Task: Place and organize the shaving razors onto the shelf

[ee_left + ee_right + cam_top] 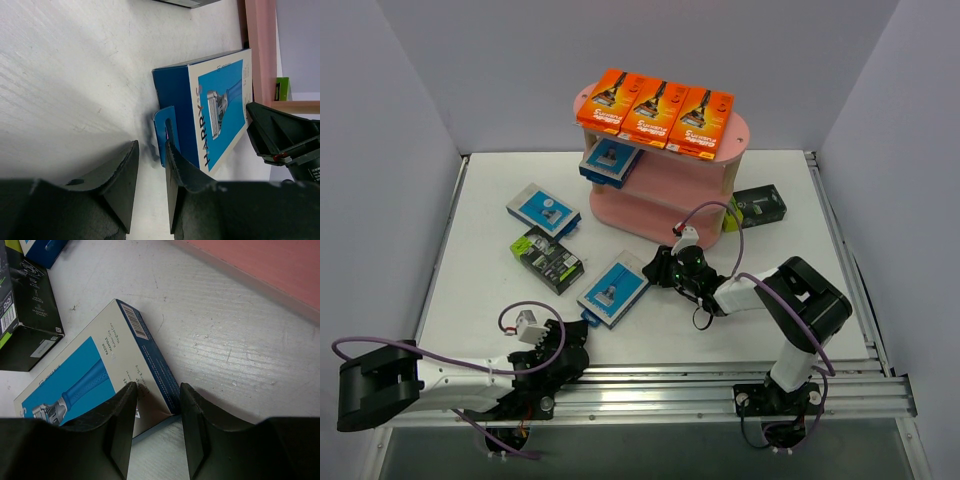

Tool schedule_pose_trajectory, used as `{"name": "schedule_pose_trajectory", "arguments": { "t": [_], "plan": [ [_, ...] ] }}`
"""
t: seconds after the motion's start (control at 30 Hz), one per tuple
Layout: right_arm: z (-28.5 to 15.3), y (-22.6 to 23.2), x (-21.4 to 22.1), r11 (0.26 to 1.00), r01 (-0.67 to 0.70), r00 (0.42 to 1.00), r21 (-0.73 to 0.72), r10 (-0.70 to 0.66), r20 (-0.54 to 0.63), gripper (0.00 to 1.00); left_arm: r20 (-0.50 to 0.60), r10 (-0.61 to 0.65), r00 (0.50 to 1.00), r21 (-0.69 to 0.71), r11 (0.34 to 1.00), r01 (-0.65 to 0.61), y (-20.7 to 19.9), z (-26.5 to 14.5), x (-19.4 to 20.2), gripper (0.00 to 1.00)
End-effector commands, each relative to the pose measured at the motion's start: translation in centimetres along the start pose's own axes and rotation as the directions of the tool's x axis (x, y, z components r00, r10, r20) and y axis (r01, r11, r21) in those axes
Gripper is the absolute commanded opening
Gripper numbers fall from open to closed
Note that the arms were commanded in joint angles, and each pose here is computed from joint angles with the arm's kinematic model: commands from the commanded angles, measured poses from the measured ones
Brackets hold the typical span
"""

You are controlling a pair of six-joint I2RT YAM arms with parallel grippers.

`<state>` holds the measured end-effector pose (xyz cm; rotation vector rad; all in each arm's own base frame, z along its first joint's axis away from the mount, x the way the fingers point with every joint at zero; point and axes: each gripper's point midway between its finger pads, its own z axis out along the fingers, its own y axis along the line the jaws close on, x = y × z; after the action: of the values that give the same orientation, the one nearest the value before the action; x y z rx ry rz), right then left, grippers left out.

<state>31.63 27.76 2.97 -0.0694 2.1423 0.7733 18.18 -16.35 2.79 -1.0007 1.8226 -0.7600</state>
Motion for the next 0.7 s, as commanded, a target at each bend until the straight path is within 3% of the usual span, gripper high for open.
{"name": "schedule_pose_trajectory", "arguments": {
  "t": [0.0,0.37,0.47,0.67],
  "plan": [
    [-0.9,-3.4,5.1,0.993,0.043,0.985,0.113,-0.023,-0.173,0.34,0.036,-0.015,0.999,0.015,1.000,0.014,0.2,0.2,-0.6,0.36],
    [-0.8,-3.7,5.6,0.993,0.037,0.984,0.115,-0.015,-0.180,0.34,-0.003,0.004,1.000,0.085,0.996,-0.004,-2.0,0.5,0.6,0.30],
    [-0.9,-3.6,5.6,0.993,0.037,0.983,0.114,-0.016,-0.181,0.34,-0.041,0.068,0.997,0.085,0.994,-0.064,-2.8,1.0,1.2,0.30],
    [-1.2,-3.8,5.5,0.992,0.042,0.984,0.118,-0.020,-0.176,0.34,-0.086,0.060,0.994,0.022,0.998,-0.058,-0.9,1.7,0.8,0.31]
  ]
}}
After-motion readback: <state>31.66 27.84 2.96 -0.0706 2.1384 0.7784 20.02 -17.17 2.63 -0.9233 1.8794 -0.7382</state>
